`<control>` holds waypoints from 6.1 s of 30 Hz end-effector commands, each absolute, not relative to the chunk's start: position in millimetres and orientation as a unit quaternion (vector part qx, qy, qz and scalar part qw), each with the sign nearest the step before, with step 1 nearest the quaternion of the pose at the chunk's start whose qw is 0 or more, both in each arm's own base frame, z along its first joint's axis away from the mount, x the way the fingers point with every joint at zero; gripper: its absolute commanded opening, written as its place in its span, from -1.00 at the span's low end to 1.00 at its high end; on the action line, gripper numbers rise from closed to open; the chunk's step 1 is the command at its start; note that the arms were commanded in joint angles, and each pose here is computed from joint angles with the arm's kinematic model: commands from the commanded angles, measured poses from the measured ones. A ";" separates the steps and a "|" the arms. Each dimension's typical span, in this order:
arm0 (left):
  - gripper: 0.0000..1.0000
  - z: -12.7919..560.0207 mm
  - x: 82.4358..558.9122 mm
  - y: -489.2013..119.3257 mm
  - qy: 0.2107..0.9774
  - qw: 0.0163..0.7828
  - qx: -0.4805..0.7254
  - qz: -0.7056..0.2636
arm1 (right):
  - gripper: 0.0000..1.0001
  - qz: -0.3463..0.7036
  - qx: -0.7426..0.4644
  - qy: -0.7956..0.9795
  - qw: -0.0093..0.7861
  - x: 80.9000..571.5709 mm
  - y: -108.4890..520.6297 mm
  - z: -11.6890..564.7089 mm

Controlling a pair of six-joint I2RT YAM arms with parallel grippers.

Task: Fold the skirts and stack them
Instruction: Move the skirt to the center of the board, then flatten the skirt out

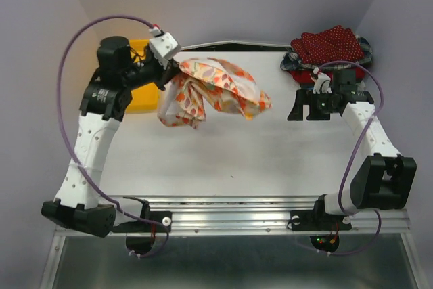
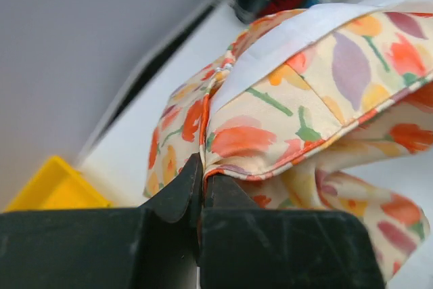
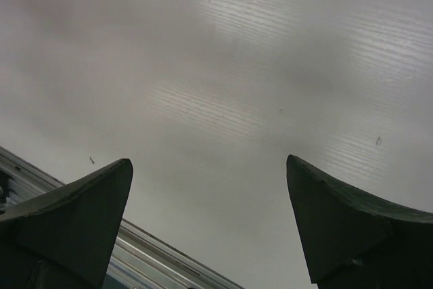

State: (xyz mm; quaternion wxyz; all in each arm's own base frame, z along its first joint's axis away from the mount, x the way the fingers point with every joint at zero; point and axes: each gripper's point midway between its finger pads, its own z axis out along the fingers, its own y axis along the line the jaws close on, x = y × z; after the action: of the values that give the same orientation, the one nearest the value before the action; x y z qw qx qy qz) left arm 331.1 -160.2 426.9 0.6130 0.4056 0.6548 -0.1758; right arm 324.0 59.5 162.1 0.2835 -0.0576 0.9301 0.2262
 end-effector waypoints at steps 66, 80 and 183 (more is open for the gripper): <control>0.18 128.5 267.7 -323.3 0.518 0.215 0.818 -0.128 | 0.98 0.217 -0.254 0.938 0.089 233.6 71.5 109.0; -0.36 104.9 287.4 -352.1 0.525 0.198 0.815 -0.145 | 1.00 0.212 -0.267 0.937 0.081 228.1 68.2 113.1; -0.92 358.2 167.7 -173.3 0.577 0.572 0.553 -0.188 | -0.99 -0.012 -0.037 0.835 0.549 313.4 14.1 383.9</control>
State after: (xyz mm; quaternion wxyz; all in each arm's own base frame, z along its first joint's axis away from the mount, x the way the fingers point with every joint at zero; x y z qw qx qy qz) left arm 182.5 -202.6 385.2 0.6191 0.5736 0.4997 -0.1948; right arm 286.2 115.4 384.4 0.5339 -0.1871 0.8014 0.1942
